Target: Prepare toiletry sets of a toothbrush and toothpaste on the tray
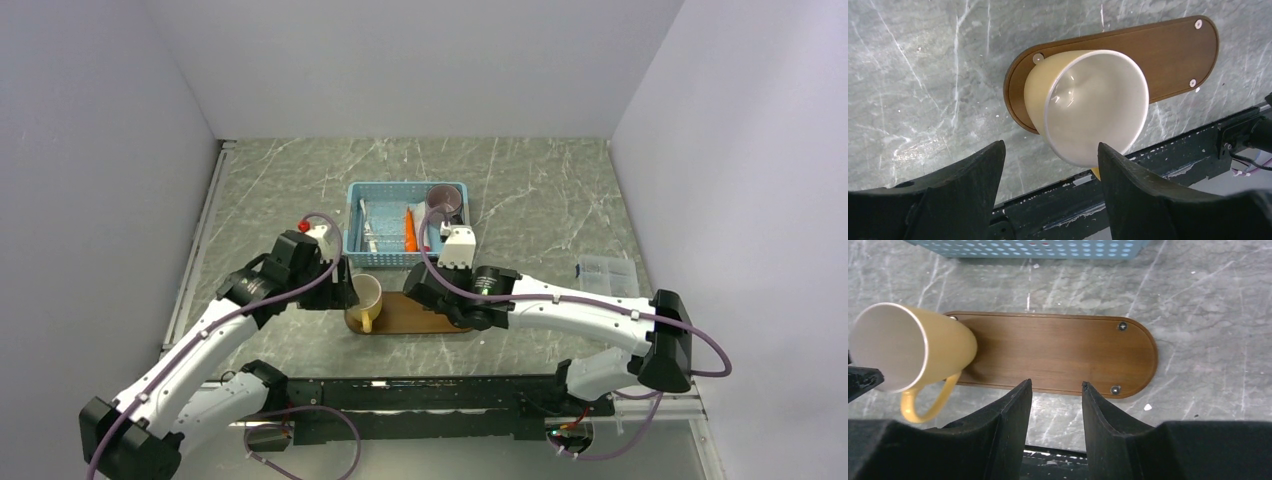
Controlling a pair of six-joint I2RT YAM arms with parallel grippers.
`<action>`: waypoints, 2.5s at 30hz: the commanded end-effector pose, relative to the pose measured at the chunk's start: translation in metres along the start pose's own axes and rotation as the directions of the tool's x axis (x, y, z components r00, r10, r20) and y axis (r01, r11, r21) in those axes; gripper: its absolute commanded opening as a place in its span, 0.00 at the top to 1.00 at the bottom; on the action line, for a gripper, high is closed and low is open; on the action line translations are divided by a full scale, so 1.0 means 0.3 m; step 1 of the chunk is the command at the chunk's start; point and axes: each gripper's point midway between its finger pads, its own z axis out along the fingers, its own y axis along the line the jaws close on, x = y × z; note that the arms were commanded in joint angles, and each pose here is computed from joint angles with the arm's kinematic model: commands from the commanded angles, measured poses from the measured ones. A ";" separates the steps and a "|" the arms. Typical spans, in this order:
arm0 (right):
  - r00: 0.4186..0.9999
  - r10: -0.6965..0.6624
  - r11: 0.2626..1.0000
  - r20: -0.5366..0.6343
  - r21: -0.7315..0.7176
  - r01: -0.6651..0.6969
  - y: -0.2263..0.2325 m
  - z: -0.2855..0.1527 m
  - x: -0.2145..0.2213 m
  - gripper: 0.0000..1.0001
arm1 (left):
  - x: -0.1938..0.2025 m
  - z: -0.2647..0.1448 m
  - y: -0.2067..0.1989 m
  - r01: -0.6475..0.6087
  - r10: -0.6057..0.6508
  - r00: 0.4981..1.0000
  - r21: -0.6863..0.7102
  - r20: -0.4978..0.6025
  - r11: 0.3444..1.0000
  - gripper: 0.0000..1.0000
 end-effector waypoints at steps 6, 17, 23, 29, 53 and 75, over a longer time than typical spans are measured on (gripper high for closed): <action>0.998 0.053 0.999 0.045 0.005 -0.054 -0.068 0.012 -0.018 0.55 | -0.017 0.026 -0.039 0.059 -0.058 0.996 0.013 -0.063 0.998 0.43; 0.996 0.087 0.996 0.030 -0.022 -0.086 -0.117 0.032 -0.004 0.55 | -0.035 0.040 -0.047 0.076 -0.076 0.994 -0.002 -0.078 0.997 0.64; 0.995 0.094 0.995 0.030 -0.022 -0.093 -0.136 0.034 0.001 0.55 | -0.051 0.042 -0.046 0.069 -0.070 0.994 -0.015 -0.078 0.997 0.73; 0.994 0.107 0.994 0.034 -0.023 -0.106 -0.152 0.031 -0.005 0.55 | -0.073 0.035 -0.053 0.050 -0.051 0.996 -0.017 -0.075 0.999 0.82; 0.995 0.095 0.995 0.016 -0.005 -0.095 -0.151 0.055 0.007 0.54 | -0.117 -0.034 -0.045 -0.129 0.121 0.982 -0.052 -0.143 0.990 1.00; 0.996 0.087 0.996 0.000 0.007 -0.087 -0.156 0.074 0.019 0.54 | -0.100 0.041 0.007 -0.153 0.130 0.973 -0.113 -0.189 0.982 1.00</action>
